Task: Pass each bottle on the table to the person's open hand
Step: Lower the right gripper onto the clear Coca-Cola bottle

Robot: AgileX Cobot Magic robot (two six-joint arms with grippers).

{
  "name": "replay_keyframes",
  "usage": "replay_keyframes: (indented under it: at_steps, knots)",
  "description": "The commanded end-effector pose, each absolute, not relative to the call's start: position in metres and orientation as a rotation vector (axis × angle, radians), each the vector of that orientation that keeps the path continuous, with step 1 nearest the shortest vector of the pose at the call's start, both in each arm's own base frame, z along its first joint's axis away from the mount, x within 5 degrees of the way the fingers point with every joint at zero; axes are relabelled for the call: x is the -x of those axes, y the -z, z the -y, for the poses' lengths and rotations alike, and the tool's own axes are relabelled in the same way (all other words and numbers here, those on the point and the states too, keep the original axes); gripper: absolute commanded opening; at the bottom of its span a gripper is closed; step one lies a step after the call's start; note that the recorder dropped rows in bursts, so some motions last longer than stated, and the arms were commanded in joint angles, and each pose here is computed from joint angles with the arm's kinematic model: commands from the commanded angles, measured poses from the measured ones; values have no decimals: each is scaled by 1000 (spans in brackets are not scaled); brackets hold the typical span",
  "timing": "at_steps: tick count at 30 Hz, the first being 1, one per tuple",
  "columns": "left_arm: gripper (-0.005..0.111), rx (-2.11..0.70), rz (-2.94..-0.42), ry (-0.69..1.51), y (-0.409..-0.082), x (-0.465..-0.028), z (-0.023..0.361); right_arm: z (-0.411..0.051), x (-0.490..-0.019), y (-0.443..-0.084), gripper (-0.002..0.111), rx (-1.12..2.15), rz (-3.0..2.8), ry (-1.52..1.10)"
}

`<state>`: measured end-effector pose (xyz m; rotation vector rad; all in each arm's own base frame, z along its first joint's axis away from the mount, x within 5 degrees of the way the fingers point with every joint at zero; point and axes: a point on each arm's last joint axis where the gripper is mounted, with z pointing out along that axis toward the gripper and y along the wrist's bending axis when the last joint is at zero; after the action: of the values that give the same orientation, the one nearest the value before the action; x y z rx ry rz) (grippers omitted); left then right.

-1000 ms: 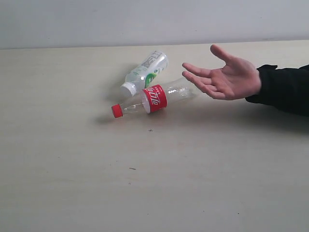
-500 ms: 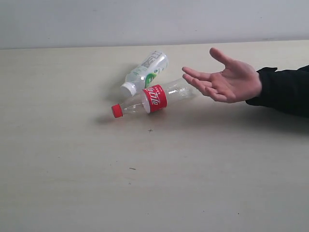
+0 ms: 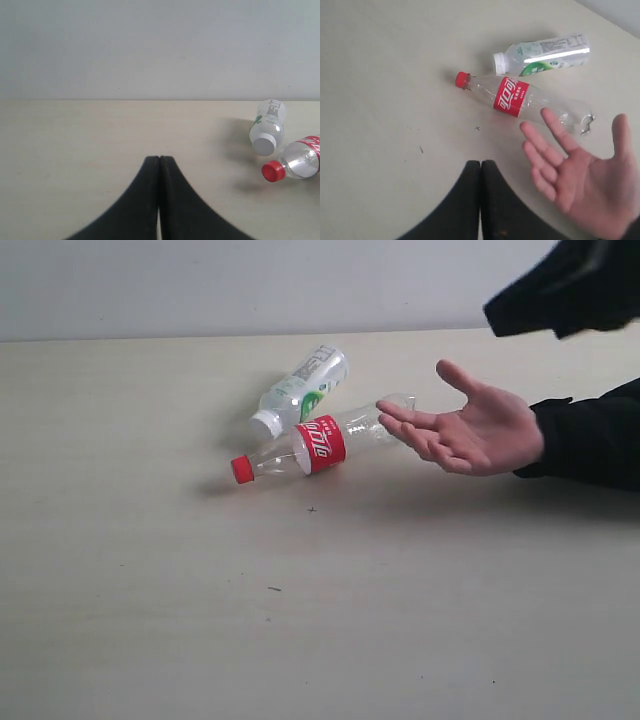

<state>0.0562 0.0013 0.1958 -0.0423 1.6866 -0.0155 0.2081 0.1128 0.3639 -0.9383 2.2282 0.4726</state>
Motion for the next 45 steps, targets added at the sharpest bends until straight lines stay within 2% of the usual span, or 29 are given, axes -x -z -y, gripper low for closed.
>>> replay_keyframes:
  at_steps: [1,7,12,16,23,31,38,45]
  knots:
    - [0,41,-1681,14,-195,-56,-1,-143,-256,-361,2,1131,-2242,-352]
    - [0,41,-1681,14,-195,-56,-1,-180,-310,-328,21,1409,-2244,1]
    - [0,41,-1681,14,-195,-56,-1,-202,-326,-293,50,1725,-2131,134]
    - [0,41,-1681,14,-195,-56,-1,-217,-334,-277,66,1842,-1991,227]
    - [0,41,-1681,14,-195,-56,-1,-245,-337,-269,69,1888,-1771,294]
    - [0,41,-1681,14,-195,-56,-1,-246,-354,-229,69,1992,-1783,492]
    - [0,41,-1681,14,-195,-56,-1,-254,-355,-216,69,1957,-1837,386]
    - [0,41,-1681,14,-195,-56,-1,-256,-355,-222,66,1893,-1838,359]
